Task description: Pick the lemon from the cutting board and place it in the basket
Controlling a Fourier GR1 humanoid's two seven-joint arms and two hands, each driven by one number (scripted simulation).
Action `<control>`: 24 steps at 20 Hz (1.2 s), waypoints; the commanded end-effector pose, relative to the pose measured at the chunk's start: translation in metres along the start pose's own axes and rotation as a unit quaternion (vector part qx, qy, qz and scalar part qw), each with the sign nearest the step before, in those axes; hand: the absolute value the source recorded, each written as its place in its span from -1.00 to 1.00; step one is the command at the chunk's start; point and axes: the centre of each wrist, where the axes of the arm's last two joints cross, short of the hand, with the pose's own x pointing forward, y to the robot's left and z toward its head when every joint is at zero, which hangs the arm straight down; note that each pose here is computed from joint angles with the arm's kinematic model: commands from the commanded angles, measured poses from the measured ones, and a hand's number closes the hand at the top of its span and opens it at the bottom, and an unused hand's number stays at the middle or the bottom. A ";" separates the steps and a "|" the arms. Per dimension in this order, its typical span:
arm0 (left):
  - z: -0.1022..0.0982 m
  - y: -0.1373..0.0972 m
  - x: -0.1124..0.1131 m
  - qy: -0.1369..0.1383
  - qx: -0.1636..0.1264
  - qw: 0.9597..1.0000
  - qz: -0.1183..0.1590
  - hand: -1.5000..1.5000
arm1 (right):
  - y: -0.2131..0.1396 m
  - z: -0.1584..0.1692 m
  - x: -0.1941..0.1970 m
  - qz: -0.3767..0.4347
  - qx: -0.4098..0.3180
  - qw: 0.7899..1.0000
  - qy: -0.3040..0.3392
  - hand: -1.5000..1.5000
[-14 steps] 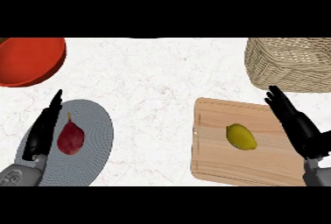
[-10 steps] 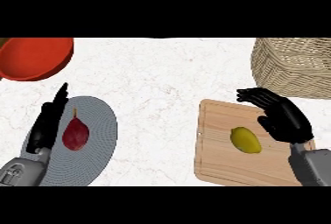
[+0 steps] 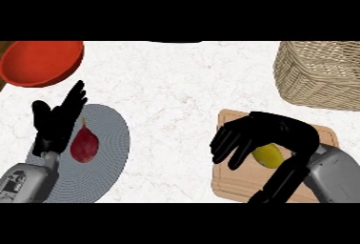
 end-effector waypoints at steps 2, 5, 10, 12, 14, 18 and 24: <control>-0.003 0.039 0.008 0.002 0.001 1.000 0.031 0.00 | 0.019 0.001 0.014 0.034 0.084 0.994 -0.064 -1.00; 0.002 0.023 -0.021 0.012 0.003 1.000 0.027 0.00 | 0.030 0.005 0.045 0.059 0.101 0.993 0.006 -1.00; -0.001 0.035 -0.009 0.004 0.004 1.000 0.027 0.00 | -0.018 -0.018 0.109 0.215 0.153 0.957 0.122 -1.00; -0.006 0.035 -0.005 0.005 0.005 1.000 0.022 0.00 | -0.027 -0.029 0.136 0.307 0.141 0.930 0.147 -1.00; -0.001 0.039 -0.011 0.000 0.008 1.000 0.017 0.00 | -0.049 -0.032 0.159 0.385 0.110 0.897 0.190 -1.00; 0.001 0.030 -0.007 0.002 -0.002 1.000 0.018 0.00 | -0.068 -0.052 0.163 0.393 0.103 0.879 0.250 -1.00; -0.010 0.037 0.010 -0.005 -0.005 1.000 0.022 0.00 | -0.106 -0.059 0.183 0.346 0.229 0.848 0.329 -1.00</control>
